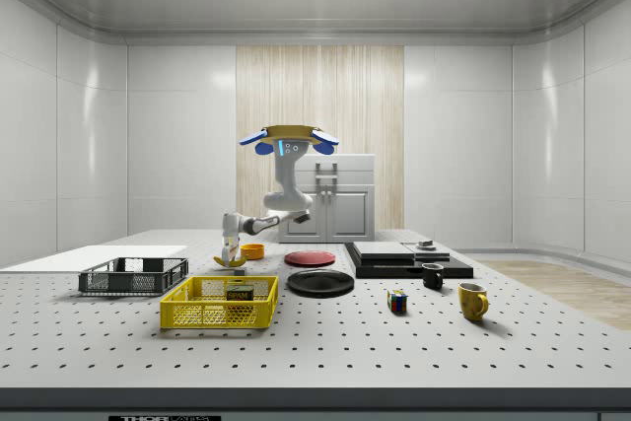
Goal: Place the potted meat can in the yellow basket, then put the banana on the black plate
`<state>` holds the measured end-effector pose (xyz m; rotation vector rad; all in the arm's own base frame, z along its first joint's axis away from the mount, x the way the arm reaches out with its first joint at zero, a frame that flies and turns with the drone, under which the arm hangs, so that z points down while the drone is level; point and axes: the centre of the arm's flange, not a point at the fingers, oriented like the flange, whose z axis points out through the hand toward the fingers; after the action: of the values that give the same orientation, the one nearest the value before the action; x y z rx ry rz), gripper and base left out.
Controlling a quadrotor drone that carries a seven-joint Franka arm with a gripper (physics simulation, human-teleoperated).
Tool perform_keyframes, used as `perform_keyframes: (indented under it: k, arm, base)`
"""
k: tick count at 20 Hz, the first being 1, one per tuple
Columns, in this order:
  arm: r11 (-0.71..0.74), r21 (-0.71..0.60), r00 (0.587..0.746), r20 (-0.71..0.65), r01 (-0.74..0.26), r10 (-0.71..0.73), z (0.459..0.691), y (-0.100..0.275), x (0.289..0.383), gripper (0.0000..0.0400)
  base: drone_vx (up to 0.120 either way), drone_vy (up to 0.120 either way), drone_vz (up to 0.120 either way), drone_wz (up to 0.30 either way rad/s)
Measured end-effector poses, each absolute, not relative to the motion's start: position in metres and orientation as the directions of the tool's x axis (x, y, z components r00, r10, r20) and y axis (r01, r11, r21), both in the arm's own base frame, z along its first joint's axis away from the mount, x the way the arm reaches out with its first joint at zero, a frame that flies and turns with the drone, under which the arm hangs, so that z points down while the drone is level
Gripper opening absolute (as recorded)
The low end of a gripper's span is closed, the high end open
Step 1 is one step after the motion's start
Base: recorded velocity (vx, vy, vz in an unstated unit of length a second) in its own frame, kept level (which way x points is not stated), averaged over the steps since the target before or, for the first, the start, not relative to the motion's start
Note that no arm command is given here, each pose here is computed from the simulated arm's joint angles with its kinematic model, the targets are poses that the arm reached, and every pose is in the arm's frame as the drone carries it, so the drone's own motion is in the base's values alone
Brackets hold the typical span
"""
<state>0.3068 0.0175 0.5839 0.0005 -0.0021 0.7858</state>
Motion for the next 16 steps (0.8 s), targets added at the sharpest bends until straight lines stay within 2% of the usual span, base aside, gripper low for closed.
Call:
perform_keyframes:
  k: [1,3,6,10,15,16]
  arm:
    - [0.707,0.0,0.707,0.002,-0.707,0.707,0.584,0.018,0.3068,0.0315]
    - [0.707,0.0,0.707,0.002,-0.707,0.707,0.585,0.018,0.3068,0.025]
    - [0.707,0.0,0.707,0.002,-0.707,0.707,0.586,0.018,0.3068,0.0197]
    - [0.707,-0.002,0.707,-0.001,-0.707,0.707,0.584,0.018,0.3068,0.0191]
    - [0.706,-0.003,0.706,-0.003,-0.708,0.708,0.568,0.018,0.3069,0.0191]
    - [0.706,-0.003,0.706,-0.003,-0.708,0.708,0.563,0.018,0.3069,0.0193]
  base:
    - [0.0,0.0,0.0,0.0]
    - [0.0,0.0,0.0,0.0]
    - [0.0,0.0,0.0,0.0]
    - [0.0,0.0,0.0,0.0]
    - [0.0,0.0,0.0,0.0]
    - [0.0,0.0,0.12,0.0]
